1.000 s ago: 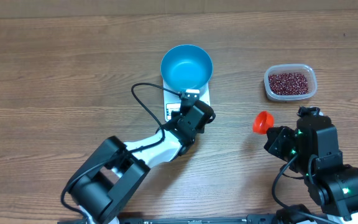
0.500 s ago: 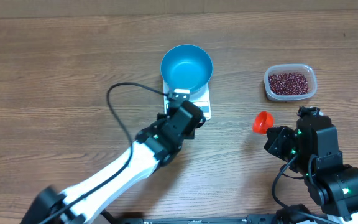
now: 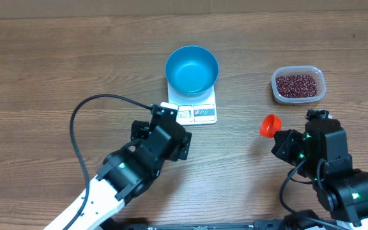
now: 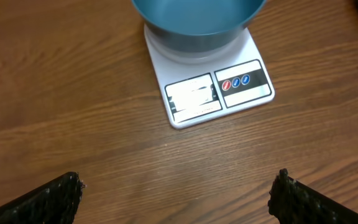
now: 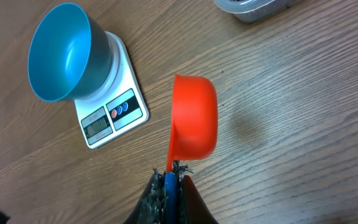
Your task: Scoop item into bowl and weigh 150g on scale
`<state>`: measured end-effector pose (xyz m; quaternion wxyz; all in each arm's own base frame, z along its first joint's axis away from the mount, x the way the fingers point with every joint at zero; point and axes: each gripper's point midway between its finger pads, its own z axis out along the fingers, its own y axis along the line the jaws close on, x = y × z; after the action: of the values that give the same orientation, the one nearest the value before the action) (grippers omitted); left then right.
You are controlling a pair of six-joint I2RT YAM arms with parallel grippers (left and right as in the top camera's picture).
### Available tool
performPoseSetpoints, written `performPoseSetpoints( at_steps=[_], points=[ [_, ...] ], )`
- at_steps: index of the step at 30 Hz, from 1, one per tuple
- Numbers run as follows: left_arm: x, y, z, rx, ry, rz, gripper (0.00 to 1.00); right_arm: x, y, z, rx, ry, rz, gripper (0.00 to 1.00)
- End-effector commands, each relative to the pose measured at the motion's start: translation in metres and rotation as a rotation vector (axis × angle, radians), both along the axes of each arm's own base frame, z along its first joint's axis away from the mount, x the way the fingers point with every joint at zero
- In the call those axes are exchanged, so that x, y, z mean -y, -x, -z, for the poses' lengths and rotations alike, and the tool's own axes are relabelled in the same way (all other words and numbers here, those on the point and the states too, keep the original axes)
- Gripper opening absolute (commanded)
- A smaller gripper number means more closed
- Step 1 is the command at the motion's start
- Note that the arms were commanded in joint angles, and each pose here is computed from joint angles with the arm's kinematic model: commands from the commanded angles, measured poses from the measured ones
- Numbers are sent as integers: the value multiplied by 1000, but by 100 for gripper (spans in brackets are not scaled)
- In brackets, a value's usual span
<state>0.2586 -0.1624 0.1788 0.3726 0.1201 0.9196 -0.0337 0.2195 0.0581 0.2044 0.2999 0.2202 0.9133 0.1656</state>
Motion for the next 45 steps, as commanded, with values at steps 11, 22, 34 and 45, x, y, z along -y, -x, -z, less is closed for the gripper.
performPoseSetpoints(
  at_steps=[11, 22, 34, 45],
  points=[
    [22, 25, -12, 7, -16, 321, 100, 1, -4, -13, 39, 6, 4, 4],
    [4, 15, -27, 57, 50, 137, 100, 1, -3, -12, 35, 7, 4, 4],
    [-10, 13, -36, 98, 10, 157, 100, 2, -2, -11, 30, 9, 4, 4],
    [-9, 13, -32, 28, 104, 270, 99, 3, -2, -11, 28, 21, 4, 4]
  ],
)
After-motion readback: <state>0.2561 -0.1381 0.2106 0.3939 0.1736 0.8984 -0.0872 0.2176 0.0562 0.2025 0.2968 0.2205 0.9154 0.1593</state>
